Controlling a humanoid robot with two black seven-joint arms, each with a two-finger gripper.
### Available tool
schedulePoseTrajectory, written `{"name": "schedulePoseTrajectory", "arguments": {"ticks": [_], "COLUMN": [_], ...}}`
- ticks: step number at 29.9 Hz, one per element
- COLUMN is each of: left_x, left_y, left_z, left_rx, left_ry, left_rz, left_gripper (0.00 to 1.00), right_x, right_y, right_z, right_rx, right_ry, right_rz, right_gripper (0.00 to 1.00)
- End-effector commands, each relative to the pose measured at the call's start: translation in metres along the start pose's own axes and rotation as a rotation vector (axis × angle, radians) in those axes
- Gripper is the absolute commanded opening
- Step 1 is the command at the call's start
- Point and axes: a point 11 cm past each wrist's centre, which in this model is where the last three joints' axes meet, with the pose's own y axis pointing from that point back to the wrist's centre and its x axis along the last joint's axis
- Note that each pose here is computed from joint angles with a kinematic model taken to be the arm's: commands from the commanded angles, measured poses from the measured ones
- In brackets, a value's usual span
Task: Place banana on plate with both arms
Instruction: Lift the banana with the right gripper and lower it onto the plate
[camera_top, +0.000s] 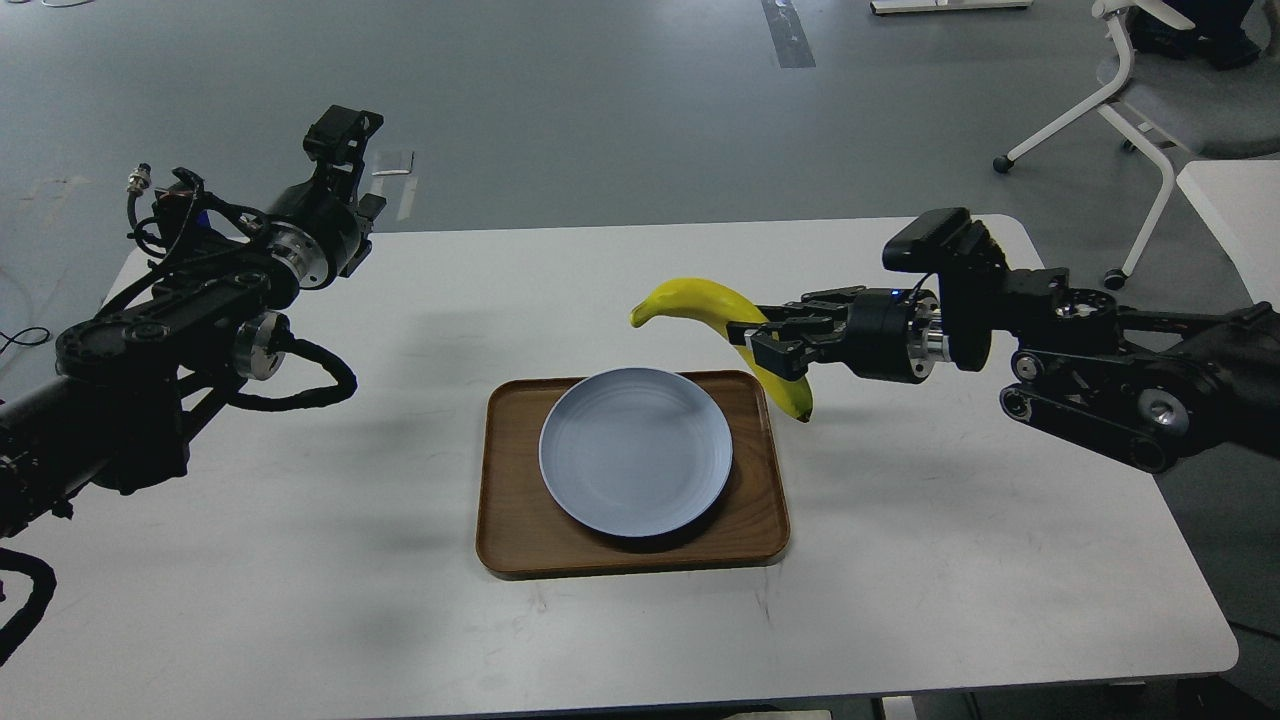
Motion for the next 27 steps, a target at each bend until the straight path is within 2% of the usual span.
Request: {"name": "schedulePoseTrajectory", "arguments": {"ticks": [1,5,8,9,10,11,12,16,22,24,27], "left_x": [0.006,0.017,0.021,0.022,0.023,0.023,0.023,0.021,0.014,0.001,0.001], "left_y": [0.001,0.004,0.005,0.006,0.007,0.007,0.007,0.007,0.005,0.005,0.005], "left_z": [0.000,-0.001,-0.001,-0.002,-0.004,-0.004,-0.006,-0.005,0.002,0.020,0.034], "left_rx": [0.001,0.004,0.004,0.007,0.010,0.010,0.013,0.013,-0.003,-0.049,-0.091], "left_ry": [-0.006,-0.014,-0.017,-0.018,-0.018,-0.018,-0.016,-0.010,0.031,0.108,0.177], "left_rz": [0.016,0.033,0.040,0.042,0.043,0.043,0.040,0.036,0.008,-0.080,-0.105], "left_gripper": [0.98,0.98,0.98,0.98,0.98,0.98,0.98,0.98,0.98,0.98,0.98], "right_x": [-0.006,-0.018,-0.022,-0.022,-0.022,-0.022,-0.025,-0.026,-0.007,0.033,0.081], "right_y": [-0.031,-0.050,-0.056,-0.059,-0.061,-0.061,-0.062,-0.062,-0.053,-0.044,-0.030], "right_z": [-0.009,-0.021,-0.022,-0.024,-0.026,-0.027,-0.029,-0.027,-0.016,-0.005,0.010], "right_rx": [0.017,0.038,0.032,0.035,0.041,0.044,0.048,0.042,0.014,-0.007,-0.005], "right_ry": [0.039,0.046,0.049,0.041,0.033,0.029,0.019,0.011,-0.112,-0.266,-0.561], "right_rz": [-0.048,-0.079,-0.092,-0.089,-0.087,-0.087,-0.088,-0.089,-0.002,0.161,0.401], "right_gripper": [0.02,0.08,0.22,0.40,0.70,0.84,0.93,0.97,0.99,0.99,0.99]}}
